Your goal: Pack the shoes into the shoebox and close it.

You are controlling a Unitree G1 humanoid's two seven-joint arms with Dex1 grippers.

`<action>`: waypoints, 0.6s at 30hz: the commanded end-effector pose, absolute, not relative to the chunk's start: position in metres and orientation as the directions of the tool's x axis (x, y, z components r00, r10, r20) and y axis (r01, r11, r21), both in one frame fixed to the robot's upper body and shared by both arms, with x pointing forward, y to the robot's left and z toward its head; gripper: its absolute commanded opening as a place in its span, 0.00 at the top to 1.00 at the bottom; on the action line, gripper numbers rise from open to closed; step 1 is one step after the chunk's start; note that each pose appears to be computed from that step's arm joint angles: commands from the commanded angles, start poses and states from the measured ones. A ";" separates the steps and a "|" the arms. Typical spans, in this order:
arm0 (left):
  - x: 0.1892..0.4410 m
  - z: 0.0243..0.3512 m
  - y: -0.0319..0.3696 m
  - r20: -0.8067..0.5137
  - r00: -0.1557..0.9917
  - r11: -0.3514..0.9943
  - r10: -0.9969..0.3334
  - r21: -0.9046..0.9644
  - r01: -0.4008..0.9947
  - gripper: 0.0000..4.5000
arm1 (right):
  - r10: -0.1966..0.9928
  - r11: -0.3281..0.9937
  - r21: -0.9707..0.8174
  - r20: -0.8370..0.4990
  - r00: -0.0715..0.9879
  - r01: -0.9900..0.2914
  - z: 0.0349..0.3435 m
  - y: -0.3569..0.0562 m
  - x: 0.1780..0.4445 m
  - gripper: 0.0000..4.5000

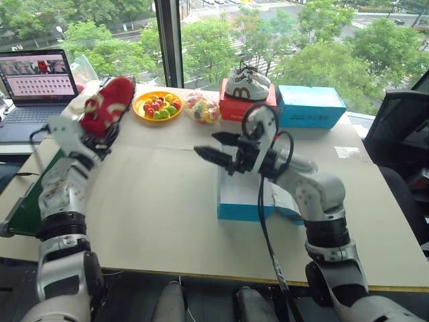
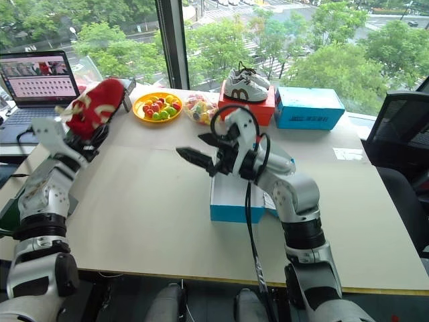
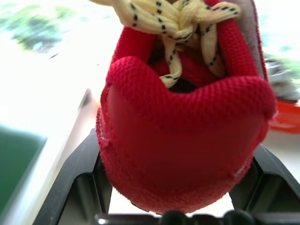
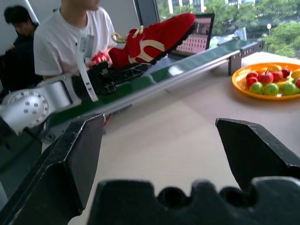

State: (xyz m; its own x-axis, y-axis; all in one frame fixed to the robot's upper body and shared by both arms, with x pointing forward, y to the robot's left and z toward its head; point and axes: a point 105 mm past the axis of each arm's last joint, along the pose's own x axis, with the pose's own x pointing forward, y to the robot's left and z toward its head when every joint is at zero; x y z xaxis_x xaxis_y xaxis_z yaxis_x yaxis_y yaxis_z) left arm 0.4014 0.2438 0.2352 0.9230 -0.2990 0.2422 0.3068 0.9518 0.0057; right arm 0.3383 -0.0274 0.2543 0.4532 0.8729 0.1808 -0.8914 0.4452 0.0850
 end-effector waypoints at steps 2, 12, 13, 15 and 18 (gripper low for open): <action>0.379 0.282 0.147 0.319 0.784 0.842 -0.532 0.104 0.529 0.42 | 0.823 0.467 0.127 0.299 0.483 -0.875 0.292 -0.035 0.340 0.00; 0.331 0.286 0.054 0.263 0.547 0.601 -0.794 0.208 0.772 0.42 | 0.746 0.503 0.228 0.372 0.552 -0.834 0.302 -0.056 0.351 0.00; 0.331 0.285 0.056 0.257 0.551 0.602 -0.794 0.211 0.770 0.42 | 0.730 0.506 0.247 0.387 0.563 -0.826 0.304 -0.063 0.353 0.00; 0.333 0.284 0.061 0.256 0.565 0.615 -0.785 0.205 0.762 0.42 | 0.706 0.511 0.279 0.403 0.582 -0.813 0.306 -0.074 0.356 0.00; 0.338 0.286 0.073 0.260 0.597 0.648 -0.759 0.214 0.731 0.42 | 0.693 0.512 0.310 0.401 0.599 -0.801 0.305 -0.086 0.358 0.00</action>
